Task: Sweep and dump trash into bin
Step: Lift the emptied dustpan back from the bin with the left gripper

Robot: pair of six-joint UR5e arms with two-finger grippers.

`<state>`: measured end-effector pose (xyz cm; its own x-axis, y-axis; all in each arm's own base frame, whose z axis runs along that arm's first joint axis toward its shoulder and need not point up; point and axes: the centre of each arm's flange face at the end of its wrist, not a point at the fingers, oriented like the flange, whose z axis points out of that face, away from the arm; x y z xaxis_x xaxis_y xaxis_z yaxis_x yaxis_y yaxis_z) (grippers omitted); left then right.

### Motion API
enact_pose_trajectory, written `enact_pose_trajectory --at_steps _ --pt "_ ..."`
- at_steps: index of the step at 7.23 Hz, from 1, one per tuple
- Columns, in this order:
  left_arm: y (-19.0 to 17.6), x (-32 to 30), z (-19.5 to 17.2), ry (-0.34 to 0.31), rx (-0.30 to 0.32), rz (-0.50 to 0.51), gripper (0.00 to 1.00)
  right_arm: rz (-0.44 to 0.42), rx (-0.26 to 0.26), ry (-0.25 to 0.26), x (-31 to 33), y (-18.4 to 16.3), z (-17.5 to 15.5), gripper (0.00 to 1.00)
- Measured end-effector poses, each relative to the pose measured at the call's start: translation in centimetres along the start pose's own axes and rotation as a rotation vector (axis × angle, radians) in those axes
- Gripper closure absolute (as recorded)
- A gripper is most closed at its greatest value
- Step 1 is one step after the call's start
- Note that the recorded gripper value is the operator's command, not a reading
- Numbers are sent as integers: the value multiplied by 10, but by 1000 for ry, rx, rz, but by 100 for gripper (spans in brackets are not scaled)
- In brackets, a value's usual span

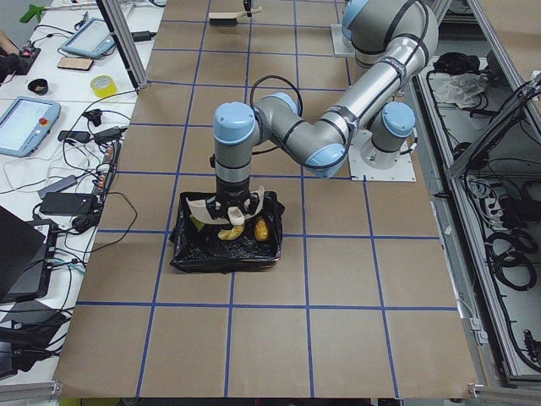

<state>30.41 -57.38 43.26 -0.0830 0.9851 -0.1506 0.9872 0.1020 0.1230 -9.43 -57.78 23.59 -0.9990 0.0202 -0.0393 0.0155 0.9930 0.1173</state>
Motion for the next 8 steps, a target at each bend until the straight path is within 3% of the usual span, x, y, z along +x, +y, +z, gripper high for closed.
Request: enact_pose_trajectory --at_steps 2,4,5,6,8 --pt "-113 -38 17 -28 156 94 100 1 -6 -2 0 -1 3 100" --pt "-197 -56 48 -9 280 132 100 3 -15 -6 1 -2 9 86" --pt "-237 -63 62 1 306 152 100 4 -14 -6 1 -3 10 68" --pt "-269 -68 77 4 316 160 100 5 -12 -6 1 -3 9 21" --pt "-309 -64 116 9 326 183 100 19 -11 -4 1 -4 9 19"
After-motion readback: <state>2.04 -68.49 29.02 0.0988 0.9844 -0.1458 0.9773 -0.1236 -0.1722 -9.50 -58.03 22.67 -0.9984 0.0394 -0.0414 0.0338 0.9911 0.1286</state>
